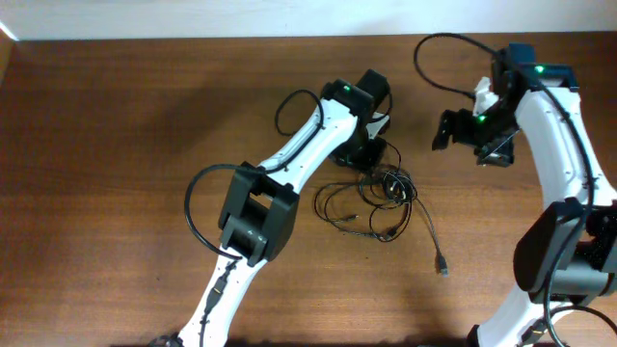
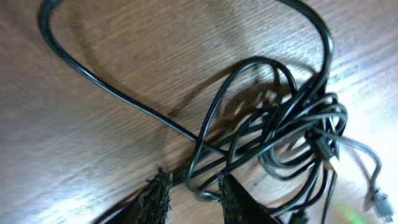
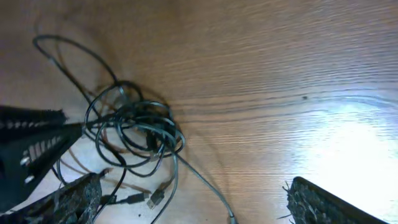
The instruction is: Untangle cables
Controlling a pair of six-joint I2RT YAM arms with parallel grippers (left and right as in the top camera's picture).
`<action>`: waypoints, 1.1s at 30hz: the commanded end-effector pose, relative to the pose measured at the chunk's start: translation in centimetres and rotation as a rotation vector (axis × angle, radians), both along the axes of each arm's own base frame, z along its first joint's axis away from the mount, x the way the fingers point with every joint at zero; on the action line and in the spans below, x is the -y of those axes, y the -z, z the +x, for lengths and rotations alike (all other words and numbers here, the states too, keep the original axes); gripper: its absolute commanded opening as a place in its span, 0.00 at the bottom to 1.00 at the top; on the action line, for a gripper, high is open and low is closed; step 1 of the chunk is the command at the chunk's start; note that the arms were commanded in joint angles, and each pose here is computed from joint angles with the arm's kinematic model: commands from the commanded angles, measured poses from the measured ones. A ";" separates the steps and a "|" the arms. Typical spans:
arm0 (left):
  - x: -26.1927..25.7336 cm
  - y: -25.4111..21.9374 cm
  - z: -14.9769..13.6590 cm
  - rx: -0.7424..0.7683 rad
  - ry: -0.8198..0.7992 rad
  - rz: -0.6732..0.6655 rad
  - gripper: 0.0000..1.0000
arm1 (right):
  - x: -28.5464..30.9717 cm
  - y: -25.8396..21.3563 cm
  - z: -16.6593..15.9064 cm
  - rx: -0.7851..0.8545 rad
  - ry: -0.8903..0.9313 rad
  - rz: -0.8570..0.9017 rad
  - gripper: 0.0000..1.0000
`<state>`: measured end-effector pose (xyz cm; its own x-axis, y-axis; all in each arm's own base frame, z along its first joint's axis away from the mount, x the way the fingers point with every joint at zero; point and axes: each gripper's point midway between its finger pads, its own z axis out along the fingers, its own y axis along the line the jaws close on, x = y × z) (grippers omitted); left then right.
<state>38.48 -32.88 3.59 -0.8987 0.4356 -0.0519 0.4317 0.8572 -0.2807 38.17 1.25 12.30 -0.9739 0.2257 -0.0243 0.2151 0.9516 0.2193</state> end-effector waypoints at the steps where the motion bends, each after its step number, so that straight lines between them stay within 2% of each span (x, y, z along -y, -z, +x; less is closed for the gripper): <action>1: 1.9 0.8 -1.3 -0.085 -0.085 -0.054 0.30 | -0.6 -0.1 0.0 0.013 -0.040 0.015 0.97; 4: 2.8 0.5 -1.6 -0.134 -0.161 -0.095 0.31 | -0.6 -0.1 0.0 0.014 -0.040 0.015 0.97; 7: 3.9 -0.1 -2.5 -0.182 -0.144 -0.149 0.29 | -0.6 -0.1 0.1 0.017 -0.040 0.015 0.97; 8: 4.1 0.1 -2.7 -0.169 -0.136 -0.133 0.30 | -0.6 -0.1 0.1 0.017 -0.040 0.015 0.97; 10: 4.2 1.1 -3.1 -0.122 -0.150 -0.052 0.40 | -0.7 -0.1 0.1 0.017 -0.041 0.015 0.97; 12: 4.9 3.1 -4.0 -0.091 -0.119 0.014 0.41 | -0.7 -0.1 0.0 0.016 -0.041 0.015 0.97; 14: 5.3 4.5 -4.6 -0.103 -0.105 0.025 0.38 | -0.7 -0.1 0.0 0.016 -0.042 0.015 0.97; 15: 5.2 5.7 -4.9 -0.122 -0.103 0.044 0.32 | -0.7 -0.1 0.0 0.016 -0.042 0.015 0.97; 17: 4.7 6.5 -4.9 -0.137 -0.111 0.058 0.00 | -0.7 -0.1 -0.1 0.012 -0.042 0.016 0.97; 19: 3.7 5.9 -3.9 -0.140 -0.120 0.042 0.00 | -0.7 0.0 -0.2 0.006 -0.042 0.016 0.97; 22: 2.5 0.5 -2.0 -0.136 0.066 -0.190 0.00 | -1.4 -0.1 -0.1 0.014 -0.067 0.049 0.95; 24: 1.3 -3.7 -1.0 -0.099 0.158 -0.342 0.00 | -3.0 -0.4 0.0 0.034 -0.125 0.094 0.92; 26: -0.2 -5.3 -0.3 -0.086 0.131 -0.351 0.00 | -5.7 -0.6 0.0 0.066 -0.244 0.128 0.88; 28: 0.4 -6.8 -1.6 -0.121 0.211 -0.467 0.00 | -8.7 -0.8 0.6 0.115 -0.324 0.130 0.83; 30: 0.3 -7.4 -2.0 -0.158 0.199 -0.508 0.00 | -10.2 -0.9 0.7 0.135 -0.361 0.138 0.77; 33: -0.3 -8.7 -1.2 -0.178 0.167 -0.601 0.00 | -11.2 -1.0 1.0 0.156 -0.385 0.144 0.41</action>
<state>36.69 -32.94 9.32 -0.8321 0.5415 -0.1202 0.4537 0.5398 -0.7091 39.30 11.73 13.15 -0.9786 -0.1236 -0.1645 -0.1747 0.9215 0.3470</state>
